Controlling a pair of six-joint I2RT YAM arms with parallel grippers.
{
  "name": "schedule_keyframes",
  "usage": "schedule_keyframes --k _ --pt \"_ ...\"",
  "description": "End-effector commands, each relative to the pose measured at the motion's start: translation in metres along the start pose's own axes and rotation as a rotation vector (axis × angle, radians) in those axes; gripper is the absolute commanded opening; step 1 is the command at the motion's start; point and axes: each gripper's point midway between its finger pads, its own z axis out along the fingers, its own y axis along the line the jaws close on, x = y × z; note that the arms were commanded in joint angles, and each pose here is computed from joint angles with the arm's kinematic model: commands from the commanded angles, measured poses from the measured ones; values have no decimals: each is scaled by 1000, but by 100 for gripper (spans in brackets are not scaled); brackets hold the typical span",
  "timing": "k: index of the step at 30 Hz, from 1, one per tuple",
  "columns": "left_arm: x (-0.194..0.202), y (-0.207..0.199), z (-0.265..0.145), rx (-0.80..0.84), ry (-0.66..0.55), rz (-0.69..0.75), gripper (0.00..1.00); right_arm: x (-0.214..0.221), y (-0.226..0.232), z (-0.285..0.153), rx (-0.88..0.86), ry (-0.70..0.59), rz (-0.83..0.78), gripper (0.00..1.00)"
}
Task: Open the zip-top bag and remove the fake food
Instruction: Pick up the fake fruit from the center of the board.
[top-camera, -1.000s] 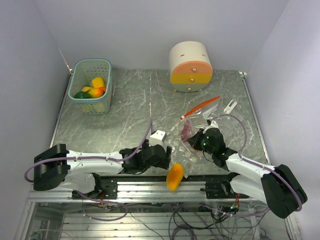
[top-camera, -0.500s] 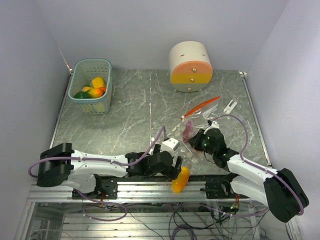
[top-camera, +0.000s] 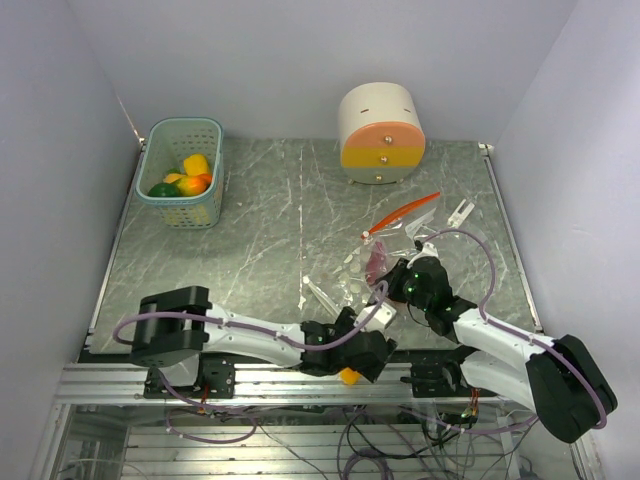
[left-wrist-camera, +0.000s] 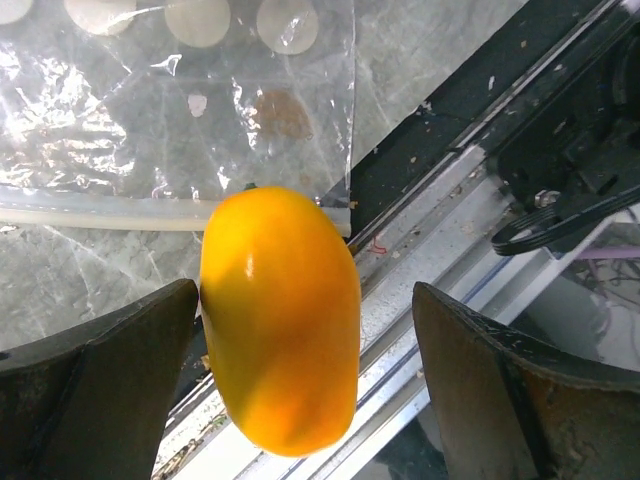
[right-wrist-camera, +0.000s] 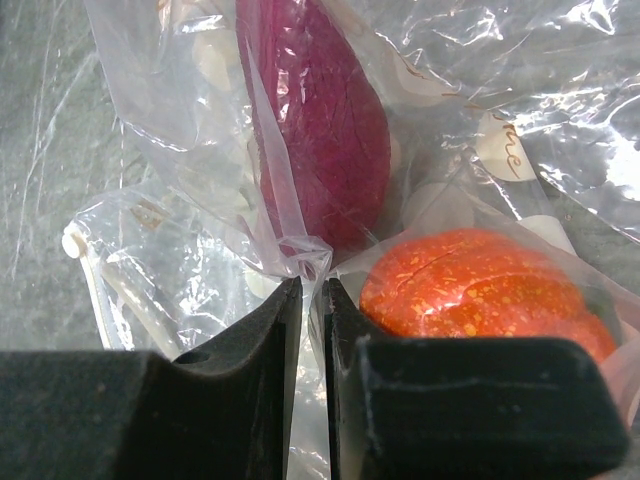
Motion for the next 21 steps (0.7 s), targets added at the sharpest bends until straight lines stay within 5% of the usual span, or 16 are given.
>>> schedule_keyframes --k 1,10,16,21 --pt "7 2 7 -75 21 42 99 0 -9 -2 36 0 -21 15" --pt "31 10 3 -83 77 49 100 4 -12 -3 40 0 -19 15" --pt "36 17 6 -121 90 70 55 6 -10 2 28 14 -12 15" --pt "18 29 1 -185 49 76 50 4 -8 1 24 10 -16 15"
